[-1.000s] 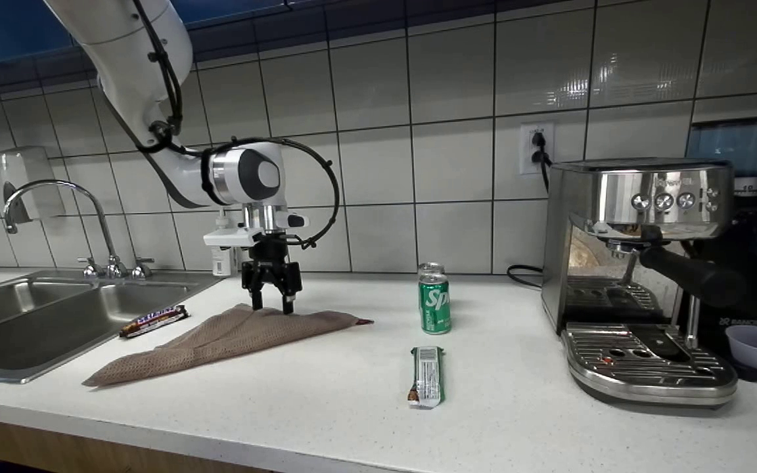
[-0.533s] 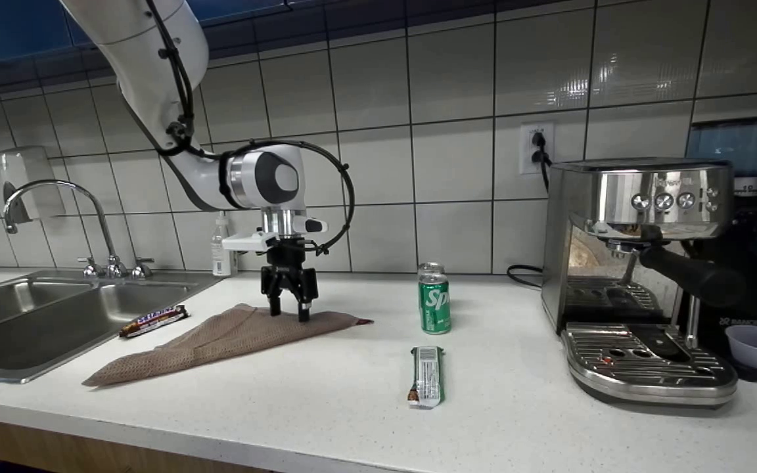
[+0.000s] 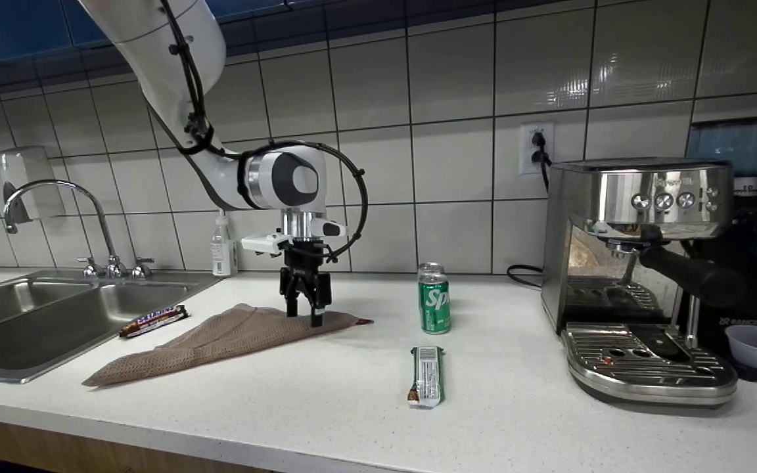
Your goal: Fold the towel
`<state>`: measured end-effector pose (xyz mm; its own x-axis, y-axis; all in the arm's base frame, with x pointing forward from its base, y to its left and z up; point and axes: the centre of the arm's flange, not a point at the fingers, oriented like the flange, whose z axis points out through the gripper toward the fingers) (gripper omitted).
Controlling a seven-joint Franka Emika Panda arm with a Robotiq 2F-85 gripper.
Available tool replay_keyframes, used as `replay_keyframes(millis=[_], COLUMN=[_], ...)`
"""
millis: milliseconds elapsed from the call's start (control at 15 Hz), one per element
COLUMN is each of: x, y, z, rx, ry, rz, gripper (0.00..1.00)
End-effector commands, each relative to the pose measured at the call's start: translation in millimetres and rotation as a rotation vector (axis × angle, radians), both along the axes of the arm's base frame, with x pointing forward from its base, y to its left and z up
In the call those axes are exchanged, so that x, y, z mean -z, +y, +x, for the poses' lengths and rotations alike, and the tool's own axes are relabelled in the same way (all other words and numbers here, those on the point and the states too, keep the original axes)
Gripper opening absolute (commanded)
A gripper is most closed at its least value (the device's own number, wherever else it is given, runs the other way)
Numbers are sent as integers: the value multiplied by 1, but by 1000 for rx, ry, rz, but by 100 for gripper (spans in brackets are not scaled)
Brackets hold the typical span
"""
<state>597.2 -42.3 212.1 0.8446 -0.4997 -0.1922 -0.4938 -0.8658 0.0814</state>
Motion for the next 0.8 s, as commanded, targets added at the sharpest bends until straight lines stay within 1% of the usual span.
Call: replay_keyframes(millis=[0,733], x=[-7,2], y=[-14,-43], z=[-4,5], rx=[92,262], ry=[4,6], rz=[16,31], gripper=[100,100])
